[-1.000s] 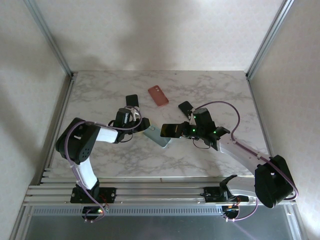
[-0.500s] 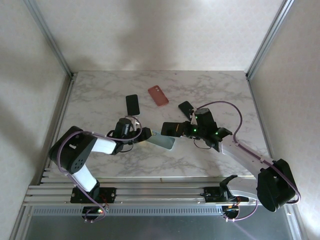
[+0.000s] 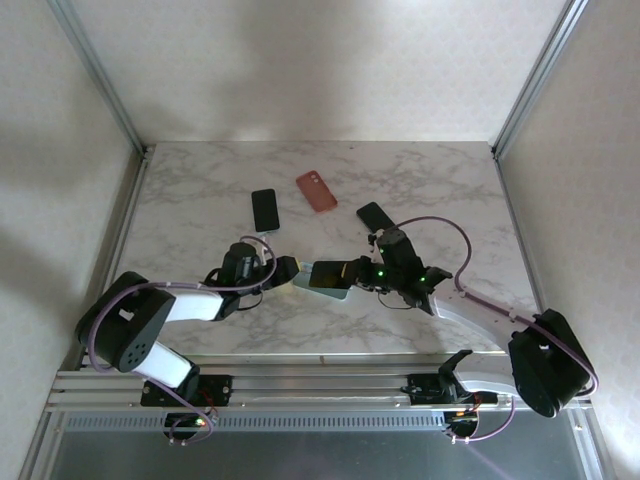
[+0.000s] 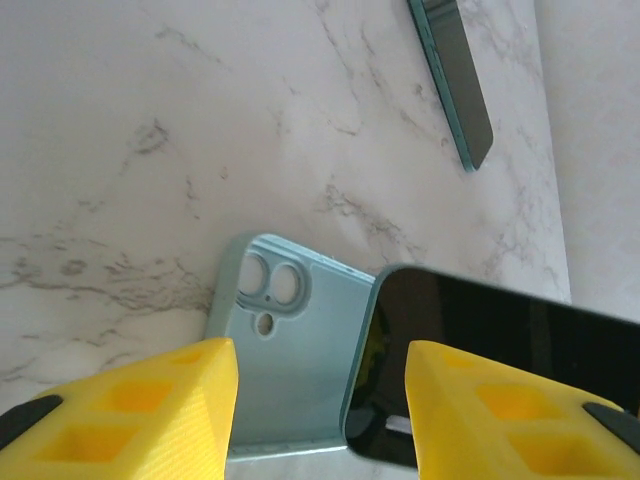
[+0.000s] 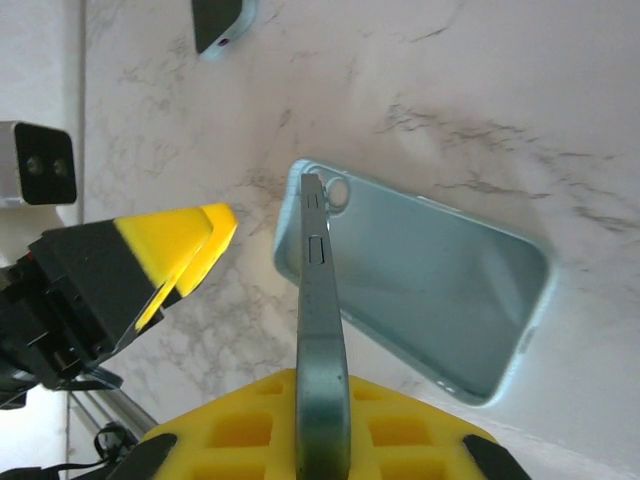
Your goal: Put the phone into the phone case
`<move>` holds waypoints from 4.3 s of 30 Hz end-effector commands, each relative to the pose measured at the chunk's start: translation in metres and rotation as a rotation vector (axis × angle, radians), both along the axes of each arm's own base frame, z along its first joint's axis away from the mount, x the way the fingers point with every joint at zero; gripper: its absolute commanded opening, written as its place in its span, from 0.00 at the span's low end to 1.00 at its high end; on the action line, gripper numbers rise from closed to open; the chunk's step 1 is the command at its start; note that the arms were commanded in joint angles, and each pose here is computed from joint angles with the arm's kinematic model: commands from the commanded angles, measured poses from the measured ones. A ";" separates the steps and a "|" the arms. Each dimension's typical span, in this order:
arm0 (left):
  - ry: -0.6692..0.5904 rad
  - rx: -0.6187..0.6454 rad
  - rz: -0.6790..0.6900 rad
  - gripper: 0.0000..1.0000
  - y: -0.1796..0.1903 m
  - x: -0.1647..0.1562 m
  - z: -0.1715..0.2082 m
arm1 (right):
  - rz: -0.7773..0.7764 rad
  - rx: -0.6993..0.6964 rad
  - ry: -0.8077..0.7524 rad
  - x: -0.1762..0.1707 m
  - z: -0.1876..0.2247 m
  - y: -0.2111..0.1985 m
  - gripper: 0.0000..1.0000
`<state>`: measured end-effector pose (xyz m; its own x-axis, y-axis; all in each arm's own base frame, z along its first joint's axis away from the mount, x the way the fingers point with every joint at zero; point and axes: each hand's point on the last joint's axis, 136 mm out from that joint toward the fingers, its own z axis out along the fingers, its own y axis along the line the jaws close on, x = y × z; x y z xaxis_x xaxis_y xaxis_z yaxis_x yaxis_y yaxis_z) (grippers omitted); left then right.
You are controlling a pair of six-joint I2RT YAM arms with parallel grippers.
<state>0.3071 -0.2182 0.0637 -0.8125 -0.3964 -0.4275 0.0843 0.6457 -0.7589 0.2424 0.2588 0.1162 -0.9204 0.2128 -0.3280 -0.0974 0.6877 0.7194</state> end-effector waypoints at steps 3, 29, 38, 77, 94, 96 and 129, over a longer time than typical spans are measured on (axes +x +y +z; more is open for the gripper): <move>-0.021 -0.009 0.046 0.47 0.009 0.026 0.005 | -0.012 0.092 -0.020 0.009 0.010 0.020 0.00; 0.013 0.019 -0.011 0.46 0.002 0.036 -0.027 | -0.027 0.128 0.127 0.015 -0.023 0.039 0.00; 0.023 0.002 -0.029 0.46 -0.001 0.030 -0.030 | -0.069 0.068 0.214 0.011 -0.047 0.031 0.00; 0.168 -0.011 -0.074 0.46 0.002 -0.049 -0.059 | -0.167 -0.028 0.300 0.008 -0.086 0.013 0.00; 0.150 -0.026 -0.062 0.46 -0.002 -0.044 -0.051 | -0.162 -0.067 0.295 0.002 -0.094 0.006 0.00; 0.150 -0.026 -0.063 0.46 -0.002 -0.044 -0.051 | -0.162 -0.079 0.293 0.001 -0.095 0.004 0.00; 0.101 -0.057 -0.048 0.46 -0.007 -0.048 -0.040 | -0.086 -0.239 0.274 0.009 -0.089 0.016 0.24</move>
<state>0.2808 -0.2236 0.0416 -0.8257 -0.4127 -0.3845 0.0850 0.5828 -0.8081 0.2688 0.2938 0.0652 -0.9484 0.2740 -0.1596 0.0973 0.7306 0.6758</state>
